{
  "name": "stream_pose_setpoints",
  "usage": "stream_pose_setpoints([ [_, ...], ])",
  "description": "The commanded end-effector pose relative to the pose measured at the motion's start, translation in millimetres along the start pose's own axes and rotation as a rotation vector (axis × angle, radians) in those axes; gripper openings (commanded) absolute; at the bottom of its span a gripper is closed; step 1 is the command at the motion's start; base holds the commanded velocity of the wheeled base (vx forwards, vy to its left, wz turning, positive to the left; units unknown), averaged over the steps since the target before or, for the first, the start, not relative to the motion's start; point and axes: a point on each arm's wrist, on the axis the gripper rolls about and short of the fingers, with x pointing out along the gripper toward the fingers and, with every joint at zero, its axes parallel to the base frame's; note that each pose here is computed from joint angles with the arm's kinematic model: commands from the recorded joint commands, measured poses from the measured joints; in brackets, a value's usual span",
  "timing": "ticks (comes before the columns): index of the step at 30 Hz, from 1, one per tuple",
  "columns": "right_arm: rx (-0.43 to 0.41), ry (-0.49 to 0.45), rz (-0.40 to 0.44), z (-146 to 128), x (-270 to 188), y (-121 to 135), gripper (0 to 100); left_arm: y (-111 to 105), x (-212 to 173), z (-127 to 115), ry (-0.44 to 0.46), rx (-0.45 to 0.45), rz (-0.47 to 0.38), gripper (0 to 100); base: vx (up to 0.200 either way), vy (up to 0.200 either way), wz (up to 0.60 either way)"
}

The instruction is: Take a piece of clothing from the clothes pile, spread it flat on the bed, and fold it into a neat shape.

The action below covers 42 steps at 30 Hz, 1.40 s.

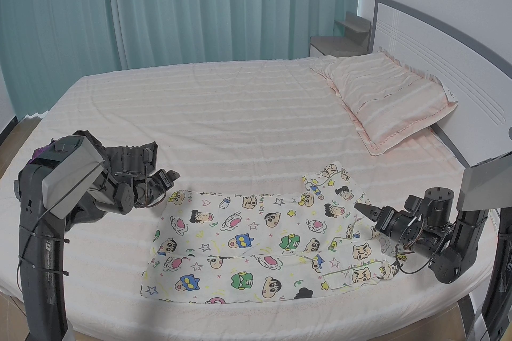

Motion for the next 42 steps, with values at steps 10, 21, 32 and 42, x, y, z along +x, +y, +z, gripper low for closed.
stream_pose_setpoints([
  [10,-0.002,0.011,-0.007,-6.5,6.0,-2.8,100,-2.8,27.5,-27.2,0.08,-0.028,-0.033,100,0.0,0.0,0.0],
  [21,-0.02,-0.031,0.014,2.4,15.1,-0.5,100,-5.8,37.6,-33.1,0.079,-0.023,-0.043,0,0.0,0.0,0.0],
  [32,-0.088,-0.027,-0.103,51.9,92.7,-27.6,100,-5.7,33.0,-28.1,-0.022,-0.135,-0.076,0,0.0,0.0,0.0],
  [42,-0.12,-0.003,-0.152,68.1,142.3,-49.4,100,-1.0,22.4,-23.6,-0.143,-0.153,-0.064,0,0.0,0.0,0.0],
])
